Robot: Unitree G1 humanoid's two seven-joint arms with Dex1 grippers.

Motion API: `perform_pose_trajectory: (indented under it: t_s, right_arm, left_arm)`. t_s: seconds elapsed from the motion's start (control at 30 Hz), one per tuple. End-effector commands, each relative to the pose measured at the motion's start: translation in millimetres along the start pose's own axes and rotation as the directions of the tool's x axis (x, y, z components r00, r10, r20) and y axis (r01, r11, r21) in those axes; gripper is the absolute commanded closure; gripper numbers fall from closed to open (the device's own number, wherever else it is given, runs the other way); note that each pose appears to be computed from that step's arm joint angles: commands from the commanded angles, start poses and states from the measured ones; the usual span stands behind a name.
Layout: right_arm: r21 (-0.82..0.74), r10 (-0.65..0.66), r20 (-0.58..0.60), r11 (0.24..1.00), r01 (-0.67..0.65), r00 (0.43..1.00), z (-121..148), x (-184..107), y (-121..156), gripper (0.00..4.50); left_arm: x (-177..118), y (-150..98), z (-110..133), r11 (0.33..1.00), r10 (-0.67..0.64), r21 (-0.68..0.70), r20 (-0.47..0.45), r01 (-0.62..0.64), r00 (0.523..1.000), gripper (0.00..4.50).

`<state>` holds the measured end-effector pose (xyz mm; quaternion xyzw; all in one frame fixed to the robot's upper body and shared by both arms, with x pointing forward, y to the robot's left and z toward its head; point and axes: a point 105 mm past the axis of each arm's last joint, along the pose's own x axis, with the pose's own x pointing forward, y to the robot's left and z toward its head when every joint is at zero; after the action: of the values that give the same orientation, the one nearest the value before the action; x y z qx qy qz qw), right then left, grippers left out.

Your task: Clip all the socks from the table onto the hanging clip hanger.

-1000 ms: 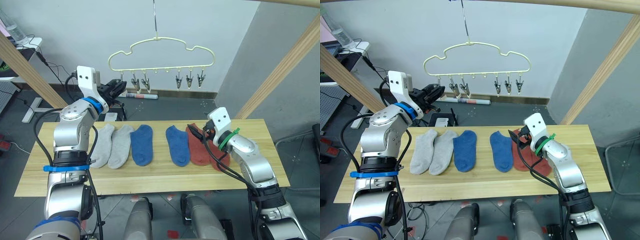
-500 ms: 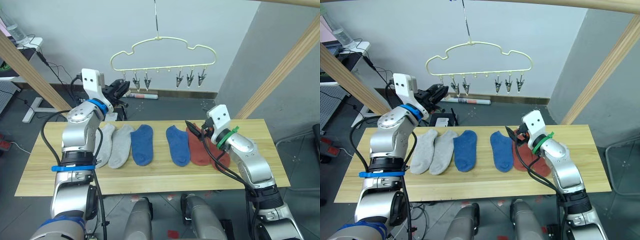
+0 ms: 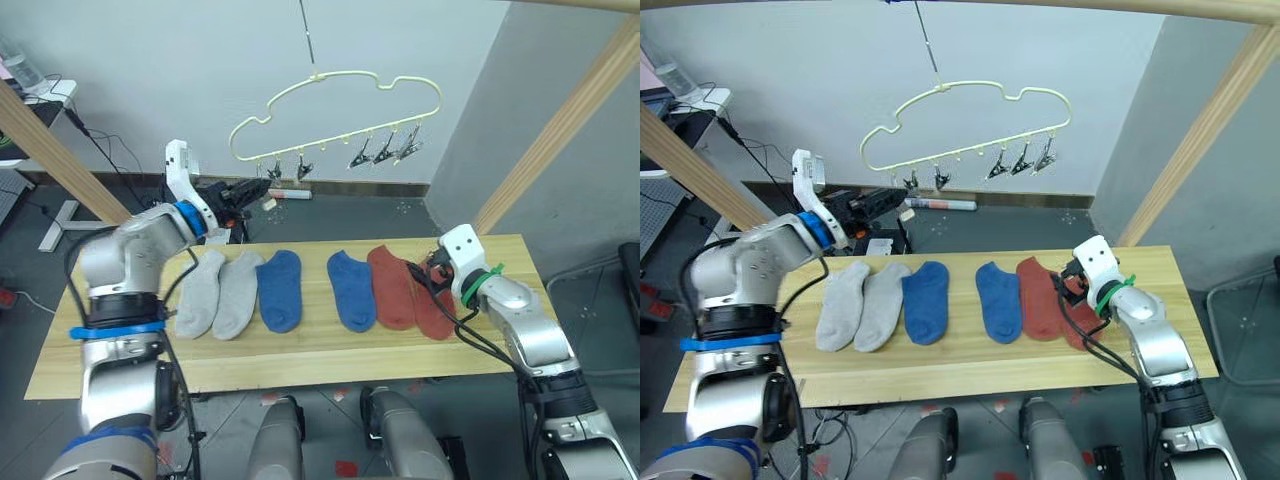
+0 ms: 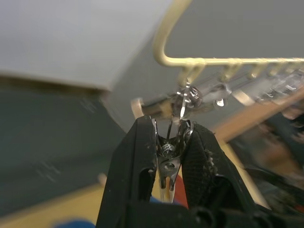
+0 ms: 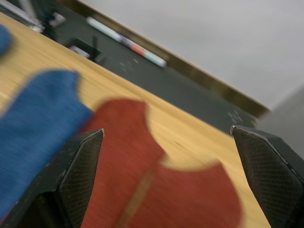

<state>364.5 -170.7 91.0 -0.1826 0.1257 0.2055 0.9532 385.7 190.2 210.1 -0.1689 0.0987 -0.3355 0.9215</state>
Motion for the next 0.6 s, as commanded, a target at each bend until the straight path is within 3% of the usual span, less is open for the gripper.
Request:
perform_pose_trajectory:
  t_s: [0.03, 0.27, 0.6]
  right_arm:
    - [0.059, -0.053, -0.089, 0.997, 0.058, 0.995, -20.5, 5.3, -18.5, 0.00]
    - [0.116, -0.022, -0.188, 0.992, 0.044, 0.982, -39.7, 22.2, -19.4, 0.00]
    - [0.176, -0.028, -0.294, 0.981, 0.083, 0.955, -62.7, 34.3, -25.1, 0.00]
  left_arm:
    - [-9.5, -12.0, 6.2, 0.986, -0.086, -0.152, -0.071, 0.075, 0.994, 3.82]
    - [-10.8, -27.1, 8.3, 0.940, -0.175, -0.312, -0.096, 0.137, 0.980, 3.82]
    - [-14.8, -29.7, 11.8, 0.913, -0.188, -0.382, -0.078, 0.145, 0.979, 3.82]
